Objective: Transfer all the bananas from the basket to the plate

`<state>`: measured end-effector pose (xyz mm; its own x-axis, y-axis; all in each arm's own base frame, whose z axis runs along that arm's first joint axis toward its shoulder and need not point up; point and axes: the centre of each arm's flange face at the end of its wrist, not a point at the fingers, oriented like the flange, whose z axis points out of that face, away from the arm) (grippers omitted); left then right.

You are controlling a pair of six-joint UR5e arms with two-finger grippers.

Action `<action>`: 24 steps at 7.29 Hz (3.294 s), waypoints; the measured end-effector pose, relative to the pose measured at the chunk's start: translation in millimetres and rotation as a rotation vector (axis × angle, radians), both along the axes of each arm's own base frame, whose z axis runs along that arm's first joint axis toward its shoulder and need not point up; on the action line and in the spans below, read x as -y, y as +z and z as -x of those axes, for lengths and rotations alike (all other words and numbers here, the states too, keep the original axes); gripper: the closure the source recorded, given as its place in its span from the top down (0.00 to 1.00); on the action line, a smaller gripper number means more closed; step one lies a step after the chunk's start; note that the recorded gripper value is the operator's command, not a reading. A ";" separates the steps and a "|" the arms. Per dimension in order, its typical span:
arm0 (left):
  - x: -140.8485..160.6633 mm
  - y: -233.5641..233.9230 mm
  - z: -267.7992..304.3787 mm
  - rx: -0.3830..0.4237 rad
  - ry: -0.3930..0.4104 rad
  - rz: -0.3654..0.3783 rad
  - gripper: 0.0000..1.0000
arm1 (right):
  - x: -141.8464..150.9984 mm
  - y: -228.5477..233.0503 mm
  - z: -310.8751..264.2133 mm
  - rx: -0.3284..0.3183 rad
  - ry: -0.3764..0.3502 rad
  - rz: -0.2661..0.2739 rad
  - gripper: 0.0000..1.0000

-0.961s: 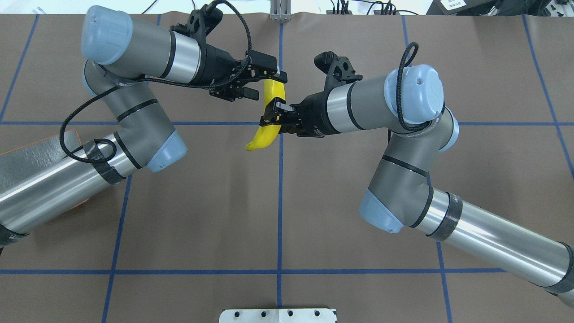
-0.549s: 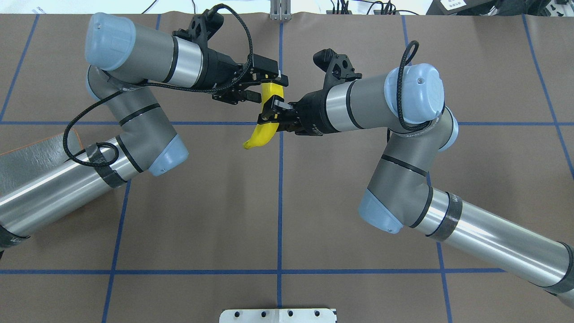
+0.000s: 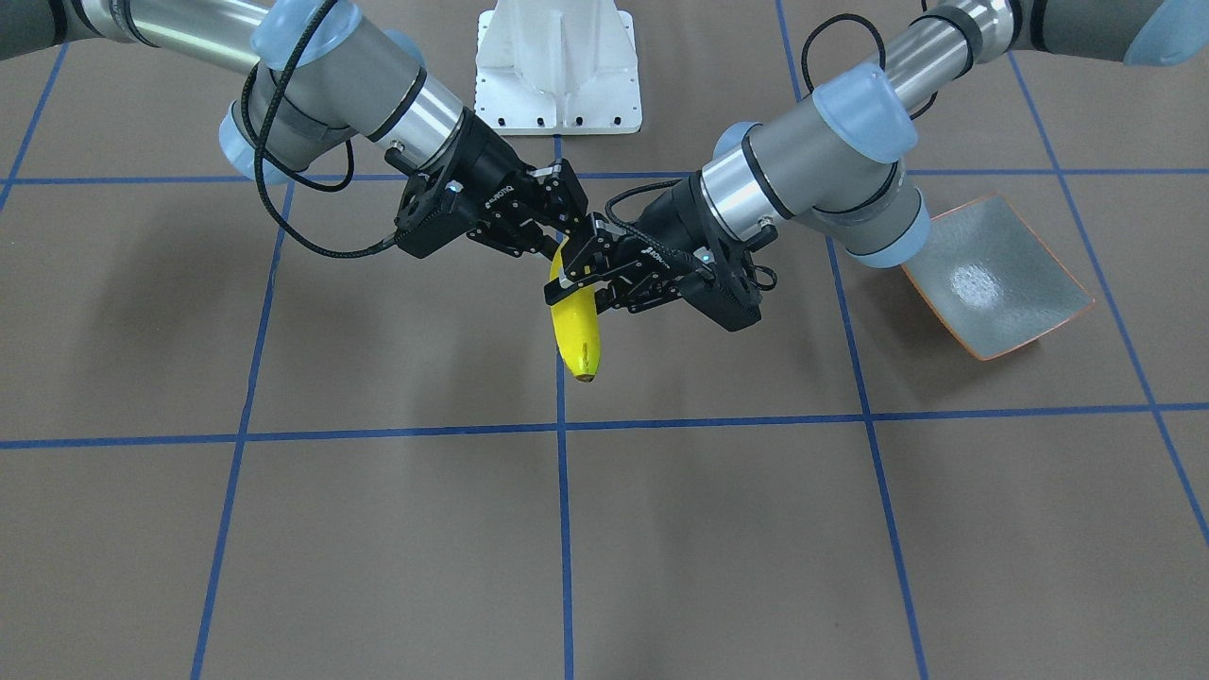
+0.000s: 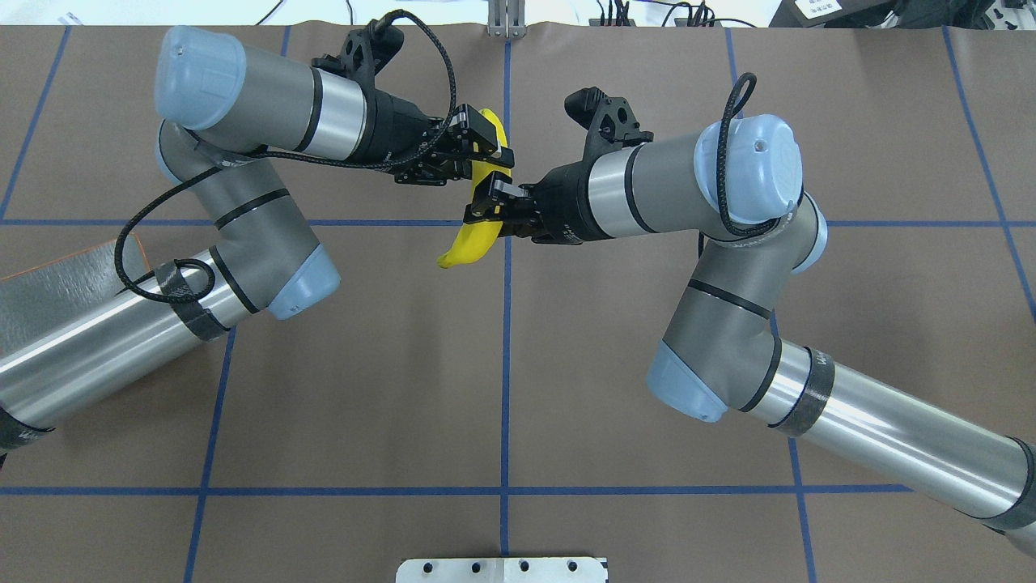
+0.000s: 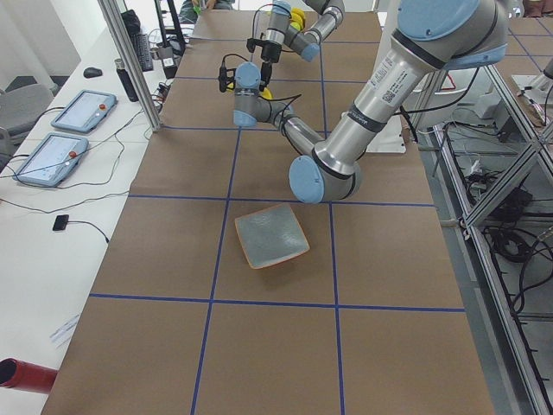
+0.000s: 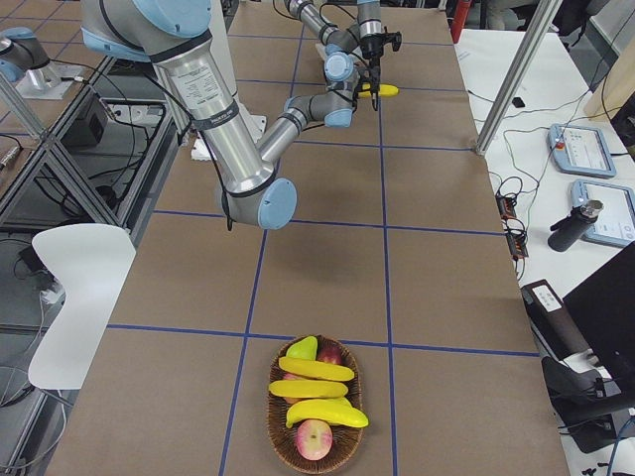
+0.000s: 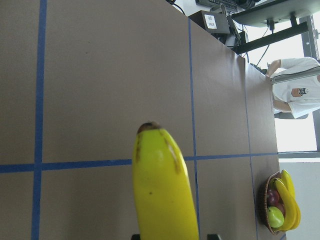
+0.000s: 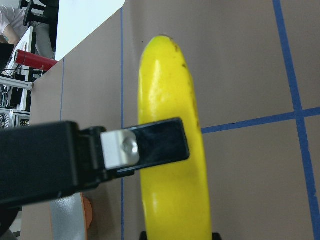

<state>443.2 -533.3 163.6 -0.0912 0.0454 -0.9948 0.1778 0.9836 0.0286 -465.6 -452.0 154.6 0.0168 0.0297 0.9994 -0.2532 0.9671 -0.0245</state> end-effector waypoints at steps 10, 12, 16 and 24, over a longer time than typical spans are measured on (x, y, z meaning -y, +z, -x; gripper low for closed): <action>-7.3 261.5 194.8 0.280 -0.014 0.214 0.00 | 14.2 113.4 -115.2 -0.050 0.155 0.033 1.00; -23.2 329.7 237.8 0.370 -0.040 0.224 0.00 | 23.9 131.2 -121.8 -0.086 0.178 0.063 1.00; -67.8 423.2 298.5 0.501 -0.063 0.246 0.06 | 32.1 141.2 -127.9 -0.123 0.195 0.094 1.00; -79.9 438.8 302.9 0.527 -0.072 0.261 0.99 | 44.1 189.0 -169.0 -0.185 0.239 0.142 1.00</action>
